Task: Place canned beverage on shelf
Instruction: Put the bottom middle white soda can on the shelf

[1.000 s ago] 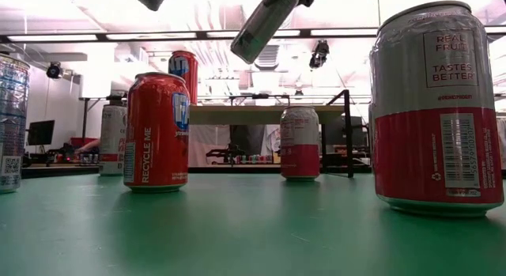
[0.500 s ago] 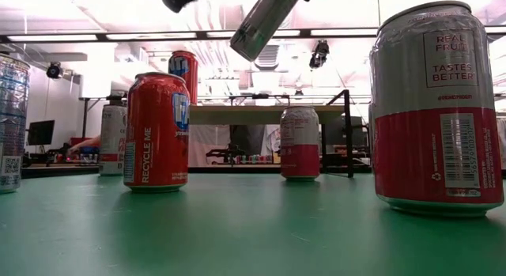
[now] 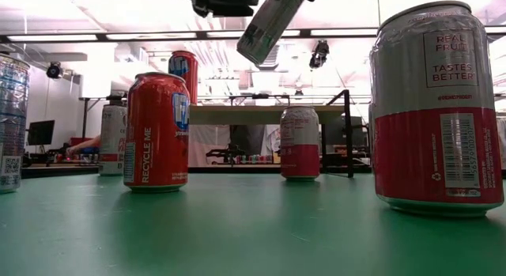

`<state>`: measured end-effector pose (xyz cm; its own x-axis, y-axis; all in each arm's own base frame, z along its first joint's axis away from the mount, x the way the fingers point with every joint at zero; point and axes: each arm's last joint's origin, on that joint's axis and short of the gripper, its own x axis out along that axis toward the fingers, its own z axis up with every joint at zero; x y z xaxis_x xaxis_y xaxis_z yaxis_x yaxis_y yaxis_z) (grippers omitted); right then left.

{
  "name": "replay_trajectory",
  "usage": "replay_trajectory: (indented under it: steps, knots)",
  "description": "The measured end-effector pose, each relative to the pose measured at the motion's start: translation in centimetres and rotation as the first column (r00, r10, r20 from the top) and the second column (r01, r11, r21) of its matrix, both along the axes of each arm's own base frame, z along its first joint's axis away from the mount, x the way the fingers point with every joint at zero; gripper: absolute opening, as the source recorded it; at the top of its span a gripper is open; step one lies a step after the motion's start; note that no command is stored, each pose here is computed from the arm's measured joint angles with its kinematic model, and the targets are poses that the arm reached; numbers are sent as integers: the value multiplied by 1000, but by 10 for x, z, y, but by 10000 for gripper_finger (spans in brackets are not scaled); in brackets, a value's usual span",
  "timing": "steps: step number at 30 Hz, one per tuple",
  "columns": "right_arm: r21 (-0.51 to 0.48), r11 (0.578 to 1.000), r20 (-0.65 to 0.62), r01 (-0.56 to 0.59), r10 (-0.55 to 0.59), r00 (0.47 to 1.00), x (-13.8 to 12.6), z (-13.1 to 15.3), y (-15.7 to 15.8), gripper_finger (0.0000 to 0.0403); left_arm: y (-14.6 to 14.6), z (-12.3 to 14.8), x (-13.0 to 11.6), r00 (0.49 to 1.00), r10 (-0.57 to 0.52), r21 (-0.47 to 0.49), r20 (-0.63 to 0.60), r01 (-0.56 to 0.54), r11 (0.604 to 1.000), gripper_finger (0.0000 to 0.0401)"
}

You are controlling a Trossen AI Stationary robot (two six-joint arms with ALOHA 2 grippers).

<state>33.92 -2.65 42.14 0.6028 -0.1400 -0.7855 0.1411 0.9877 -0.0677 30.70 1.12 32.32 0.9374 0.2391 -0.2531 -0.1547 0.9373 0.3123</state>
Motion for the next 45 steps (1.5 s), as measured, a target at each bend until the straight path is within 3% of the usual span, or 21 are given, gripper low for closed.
replay_trajectory:
  steps: [10,20,27,35,40,45]
  knots:
    - [27,999,-24,32,-31,999,-2,-2,0,242,2,-11,27,1000,20,-17,9,-20,1000,317]
    - [86,989,-30,117,-115,993,-3,-3,0,242,4,-23,45,995,99,-27,22,-98,995,287]
    - [87,989,-36,117,-114,993,-4,-3,0,243,1,-25,48,991,129,-11,35,-128,992,229]
    - [73,990,5,124,-125,992,-2,0,-1,344,3,-28,47,972,216,-79,94,-209,975,228]
    - [67,988,48,139,-142,989,-5,11,-1,359,3,-37,44,948,252,-132,194,-229,964,228]
    - [36,986,106,164,-167,980,-14,28,-2,362,3,-52,33,872,395,-166,290,-360,918,228]
